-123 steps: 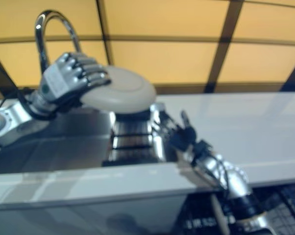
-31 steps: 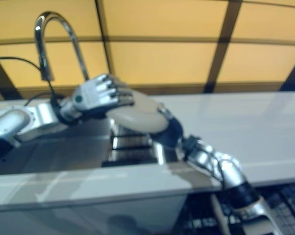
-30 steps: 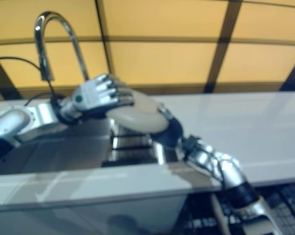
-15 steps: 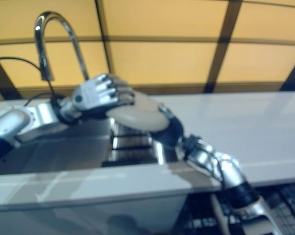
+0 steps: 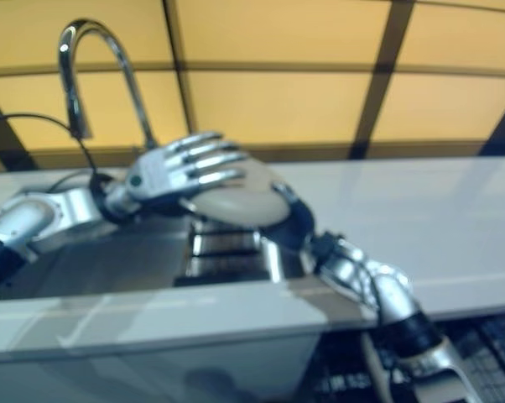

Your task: Take plates into dishwasher

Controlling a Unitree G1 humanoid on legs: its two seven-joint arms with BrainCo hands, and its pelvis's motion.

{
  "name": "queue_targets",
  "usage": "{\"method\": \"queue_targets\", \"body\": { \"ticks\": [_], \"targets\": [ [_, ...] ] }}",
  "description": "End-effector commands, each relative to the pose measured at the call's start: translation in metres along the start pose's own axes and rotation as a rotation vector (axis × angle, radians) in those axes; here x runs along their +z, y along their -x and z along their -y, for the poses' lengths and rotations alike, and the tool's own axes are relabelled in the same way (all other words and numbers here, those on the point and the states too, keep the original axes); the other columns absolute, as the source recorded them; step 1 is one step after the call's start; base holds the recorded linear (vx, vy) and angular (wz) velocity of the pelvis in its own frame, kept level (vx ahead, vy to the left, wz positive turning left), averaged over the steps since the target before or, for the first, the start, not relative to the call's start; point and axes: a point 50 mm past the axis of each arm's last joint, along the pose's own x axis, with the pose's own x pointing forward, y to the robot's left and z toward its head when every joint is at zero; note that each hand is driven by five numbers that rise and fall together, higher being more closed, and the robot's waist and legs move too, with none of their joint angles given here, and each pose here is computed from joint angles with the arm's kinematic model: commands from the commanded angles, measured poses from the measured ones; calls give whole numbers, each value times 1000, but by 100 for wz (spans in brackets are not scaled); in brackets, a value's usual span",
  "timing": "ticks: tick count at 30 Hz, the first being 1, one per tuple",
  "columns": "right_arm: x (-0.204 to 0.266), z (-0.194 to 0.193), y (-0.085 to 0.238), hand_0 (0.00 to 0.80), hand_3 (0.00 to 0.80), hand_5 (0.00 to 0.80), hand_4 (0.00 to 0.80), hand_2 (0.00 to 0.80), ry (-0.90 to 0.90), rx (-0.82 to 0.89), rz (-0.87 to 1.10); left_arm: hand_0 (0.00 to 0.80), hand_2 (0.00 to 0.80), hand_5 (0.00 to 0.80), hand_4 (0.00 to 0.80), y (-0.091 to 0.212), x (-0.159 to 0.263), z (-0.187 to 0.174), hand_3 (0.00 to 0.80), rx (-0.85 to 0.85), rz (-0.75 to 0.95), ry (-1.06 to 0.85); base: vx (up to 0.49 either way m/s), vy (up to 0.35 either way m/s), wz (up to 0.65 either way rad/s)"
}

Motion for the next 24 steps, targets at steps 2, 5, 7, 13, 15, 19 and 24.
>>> {"method": "queue_targets", "body": {
  "ticks": [2,5,7,13,15,19,24],
  "targets": [
    [23,-40,-3,800,800,800,800,800,56,203,113,0,0,0,0,6,-24,-10,0,59,-129,-53,0,0,0],
    [25,-40,-2,800,800,800,800,800,59,195,123,0,0,0,0,7,-25,-10,0,67,-139,-45,0,0,0],
    [26,-38,-2,800,800,800,800,800,59,183,135,0,0,0,0,7,-26,-10,0,77,-152,-36,0,0,0],
    [32,-34,1,800,800,800,800,800,52,143,178,0,0,0,0,8,-27,-15,0,149,-179,-20,0,0,0],
    [35,-32,3,800,800,800,800,800,47,133,197,0,0,0,0,8,-27,-18,0,189,-185,-17,0,0,0],
    [41,-30,7,800,800,800,800,800,39,104,240,0,0,0,0,5,-25,-31,0,279,-173,-30,0,0,0],
    [49,-30,10,800,800,800,800,800,32,67,277,0,0,0,0,2,-23,-51,0,389,-152,-75,0,0,0]
  ]
}}
